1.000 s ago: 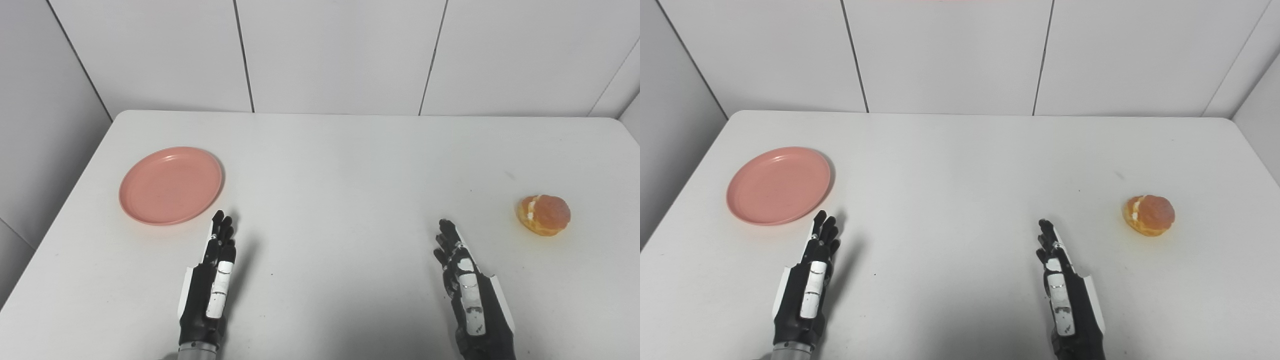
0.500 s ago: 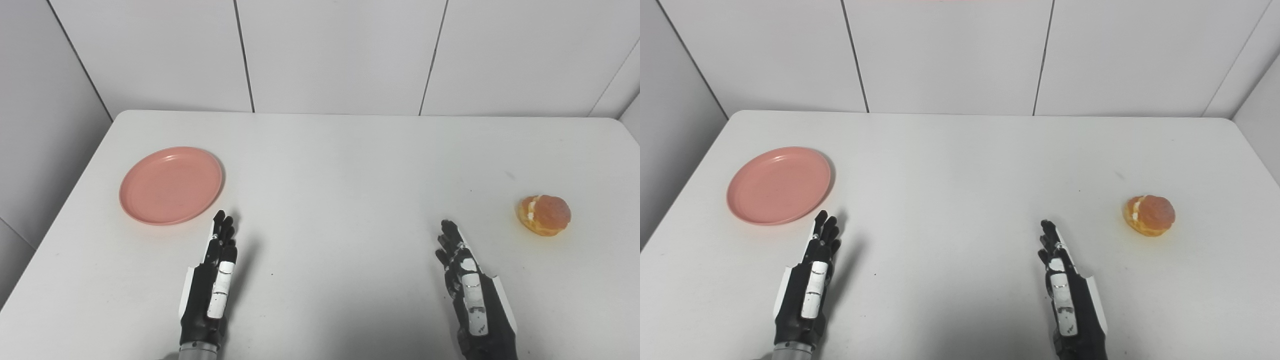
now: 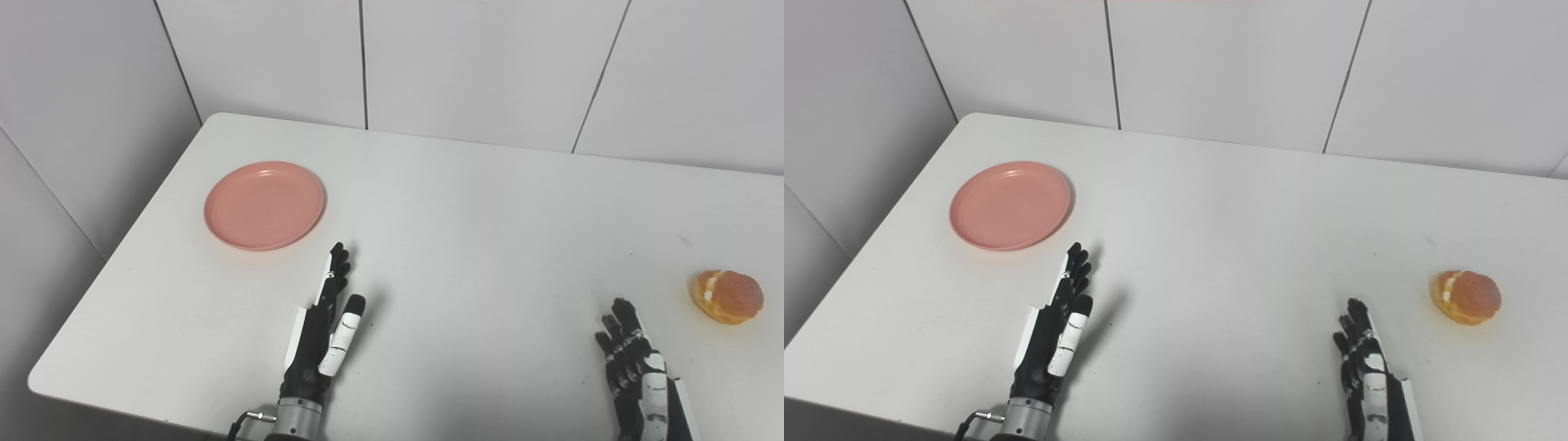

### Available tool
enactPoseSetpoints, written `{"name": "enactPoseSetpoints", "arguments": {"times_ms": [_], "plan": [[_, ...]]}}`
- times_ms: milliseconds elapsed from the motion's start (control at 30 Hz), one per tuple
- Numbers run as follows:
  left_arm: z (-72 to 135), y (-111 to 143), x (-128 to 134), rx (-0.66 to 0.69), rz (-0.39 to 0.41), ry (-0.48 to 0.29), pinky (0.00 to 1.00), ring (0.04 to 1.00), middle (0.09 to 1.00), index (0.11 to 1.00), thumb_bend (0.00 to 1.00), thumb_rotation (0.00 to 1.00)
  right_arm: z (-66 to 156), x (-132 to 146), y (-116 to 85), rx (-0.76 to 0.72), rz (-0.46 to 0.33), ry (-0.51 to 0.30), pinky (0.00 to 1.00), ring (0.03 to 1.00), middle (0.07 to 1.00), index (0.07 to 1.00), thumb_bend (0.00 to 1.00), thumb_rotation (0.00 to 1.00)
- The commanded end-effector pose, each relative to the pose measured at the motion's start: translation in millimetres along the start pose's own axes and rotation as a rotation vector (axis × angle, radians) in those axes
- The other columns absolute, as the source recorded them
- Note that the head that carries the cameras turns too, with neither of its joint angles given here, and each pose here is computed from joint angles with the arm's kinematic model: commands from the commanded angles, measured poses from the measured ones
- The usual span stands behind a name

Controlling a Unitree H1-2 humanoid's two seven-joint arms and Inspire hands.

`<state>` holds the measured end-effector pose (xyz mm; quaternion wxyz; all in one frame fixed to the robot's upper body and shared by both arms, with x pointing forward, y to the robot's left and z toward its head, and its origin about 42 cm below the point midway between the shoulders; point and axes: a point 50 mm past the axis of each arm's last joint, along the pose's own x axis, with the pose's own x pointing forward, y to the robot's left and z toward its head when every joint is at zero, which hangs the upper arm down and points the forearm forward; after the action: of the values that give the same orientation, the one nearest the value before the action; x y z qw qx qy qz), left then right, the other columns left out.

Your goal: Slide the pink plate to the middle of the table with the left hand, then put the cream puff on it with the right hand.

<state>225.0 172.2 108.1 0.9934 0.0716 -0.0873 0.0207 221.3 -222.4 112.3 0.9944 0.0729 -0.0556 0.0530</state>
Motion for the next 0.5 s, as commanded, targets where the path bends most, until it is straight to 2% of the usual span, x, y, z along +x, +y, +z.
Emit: {"name": "enactPoseSetpoints", "arguments": {"times_ms": [0, 233, 467], "plan": [[-8.9, -27.3, -16.1, -0.037, -0.041, 0.093, 0.94, 0.968, 1.000, 0.999, 0.74, 1.00, -7.0, -7.8, -15.5, -0.014, -0.019, 0.027, 1.00, 1.000, 1.000, 0.971, 0.82, 1.00], [-11.7, -39.6, -13.0, -0.051, -0.041, 0.070, 0.92, 0.962, 1.000, 0.987, 0.67, 0.98, -14.7, -6.0, -24.6, -0.012, -0.017, 0.036, 1.00, 1.000, 1.000, 0.980, 0.80, 1.00], [-16.8, -44.1, -12.2, -0.049, -0.044, 0.055, 0.96, 0.984, 1.000, 0.992, 0.64, 0.97, -19.9, -4.7, -26.6, -0.007, -0.020, 0.042, 1.00, 1.000, 1.000, 0.971, 0.81, 1.00]]}}
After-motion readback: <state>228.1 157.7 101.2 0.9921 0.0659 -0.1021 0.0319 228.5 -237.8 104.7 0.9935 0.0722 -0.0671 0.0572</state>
